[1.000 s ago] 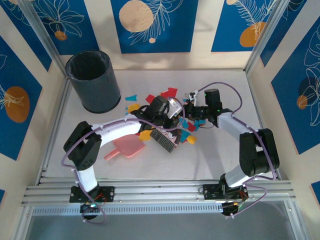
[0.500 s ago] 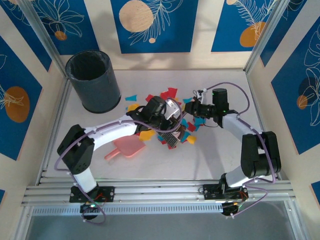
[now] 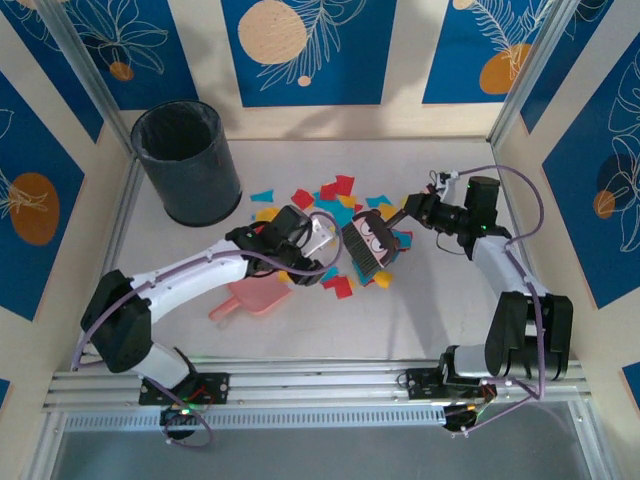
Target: Sweep away the paper scraps from the table
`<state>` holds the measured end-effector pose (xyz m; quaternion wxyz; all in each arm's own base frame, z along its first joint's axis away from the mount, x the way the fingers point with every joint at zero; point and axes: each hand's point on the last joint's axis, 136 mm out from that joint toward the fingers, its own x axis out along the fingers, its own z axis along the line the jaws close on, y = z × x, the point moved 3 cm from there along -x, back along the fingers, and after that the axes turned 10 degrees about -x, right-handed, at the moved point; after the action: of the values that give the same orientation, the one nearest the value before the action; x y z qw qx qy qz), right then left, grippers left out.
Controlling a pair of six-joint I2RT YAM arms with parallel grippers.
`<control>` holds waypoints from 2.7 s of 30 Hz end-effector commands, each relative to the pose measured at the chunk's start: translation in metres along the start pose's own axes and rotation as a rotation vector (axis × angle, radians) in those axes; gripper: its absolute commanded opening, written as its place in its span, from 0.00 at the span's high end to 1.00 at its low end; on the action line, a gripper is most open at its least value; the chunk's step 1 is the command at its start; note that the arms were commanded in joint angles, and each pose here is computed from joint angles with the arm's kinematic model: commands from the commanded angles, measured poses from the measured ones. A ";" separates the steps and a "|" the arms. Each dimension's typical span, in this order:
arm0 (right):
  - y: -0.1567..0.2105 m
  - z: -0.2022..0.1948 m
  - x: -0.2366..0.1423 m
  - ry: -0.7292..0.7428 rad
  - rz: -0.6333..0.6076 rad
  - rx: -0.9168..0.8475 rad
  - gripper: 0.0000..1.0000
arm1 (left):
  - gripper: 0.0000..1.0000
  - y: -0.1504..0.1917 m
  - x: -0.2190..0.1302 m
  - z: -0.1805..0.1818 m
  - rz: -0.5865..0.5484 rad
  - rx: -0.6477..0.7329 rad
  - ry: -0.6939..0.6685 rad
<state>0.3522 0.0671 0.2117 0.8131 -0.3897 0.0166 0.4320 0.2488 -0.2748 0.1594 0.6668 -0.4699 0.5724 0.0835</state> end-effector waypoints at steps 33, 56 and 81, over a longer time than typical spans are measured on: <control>0.012 0.001 -0.019 -0.002 0.016 0.023 1.00 | 0.79 0.109 0.054 0.034 0.573 -0.066 -0.162; 0.014 -0.002 -0.019 0.017 0.019 0.028 1.00 | 1.00 0.053 -0.007 0.078 0.462 0.026 -0.537; 0.008 -0.020 -0.044 0.127 -0.052 0.077 1.00 | 0.99 -0.067 0.092 0.008 0.196 0.141 -0.033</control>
<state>0.3323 0.0287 0.2063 0.8316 -0.3907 0.0703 0.3884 0.3241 -0.3284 0.1153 0.7108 -0.3534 0.5919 0.1393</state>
